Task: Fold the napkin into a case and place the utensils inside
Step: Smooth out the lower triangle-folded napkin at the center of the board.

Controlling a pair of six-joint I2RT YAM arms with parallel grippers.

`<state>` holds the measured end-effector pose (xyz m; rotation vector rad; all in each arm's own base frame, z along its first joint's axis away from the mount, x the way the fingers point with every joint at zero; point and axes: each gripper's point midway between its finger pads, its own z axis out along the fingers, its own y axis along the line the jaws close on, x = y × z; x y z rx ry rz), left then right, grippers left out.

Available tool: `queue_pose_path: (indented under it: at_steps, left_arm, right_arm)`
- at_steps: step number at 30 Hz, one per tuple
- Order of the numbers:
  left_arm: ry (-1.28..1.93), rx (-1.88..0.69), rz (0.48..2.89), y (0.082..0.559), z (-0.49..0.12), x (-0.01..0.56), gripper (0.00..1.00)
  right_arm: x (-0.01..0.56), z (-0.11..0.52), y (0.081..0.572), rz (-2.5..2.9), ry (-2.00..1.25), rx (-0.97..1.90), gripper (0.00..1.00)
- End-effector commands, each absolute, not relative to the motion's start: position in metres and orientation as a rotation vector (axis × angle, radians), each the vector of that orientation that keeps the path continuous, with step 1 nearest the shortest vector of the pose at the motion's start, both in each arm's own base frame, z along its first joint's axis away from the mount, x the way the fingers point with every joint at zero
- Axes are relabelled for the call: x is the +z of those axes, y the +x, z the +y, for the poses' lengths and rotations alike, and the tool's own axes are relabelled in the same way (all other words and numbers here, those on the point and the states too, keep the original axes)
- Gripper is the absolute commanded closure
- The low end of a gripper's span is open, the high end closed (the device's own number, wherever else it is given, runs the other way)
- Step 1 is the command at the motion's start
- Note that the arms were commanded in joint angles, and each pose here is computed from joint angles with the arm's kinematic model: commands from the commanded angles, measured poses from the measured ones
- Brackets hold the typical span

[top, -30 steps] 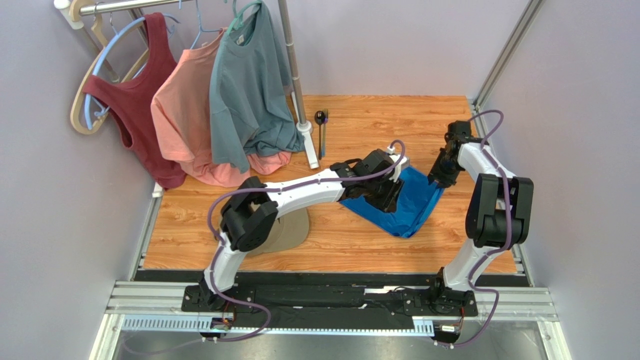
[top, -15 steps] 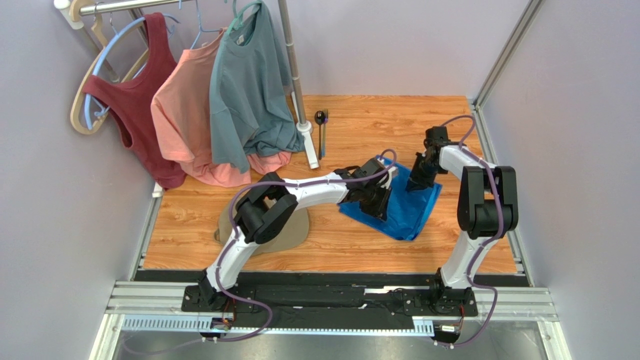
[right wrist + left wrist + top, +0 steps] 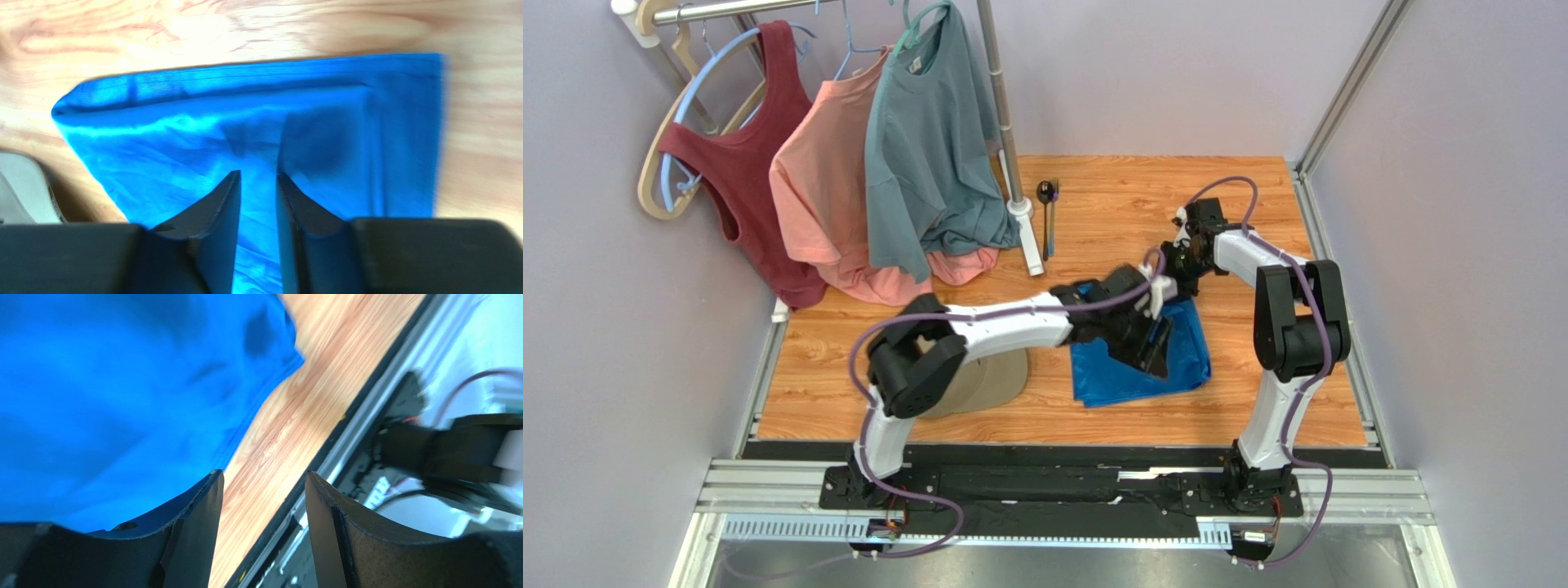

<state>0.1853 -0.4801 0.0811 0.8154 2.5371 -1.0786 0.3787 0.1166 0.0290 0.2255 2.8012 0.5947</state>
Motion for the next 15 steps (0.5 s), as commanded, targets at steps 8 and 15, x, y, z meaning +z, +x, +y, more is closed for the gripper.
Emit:
queue_pose_path:
  at_steps: [8,15]
  left_arm:
    - [0.549,-1.038,2.492,0.331,-0.365,0.135,0.38]
    - [0.474,-1.227,2.356,0.359,-0.393,0.161,0.61]
  right_arm:
    - [0.077,0.064,0.349,2.704,0.35,0.242,0.41]
    - [0.07,0.058,0.376,2.685,0.299,0.292,0.55]
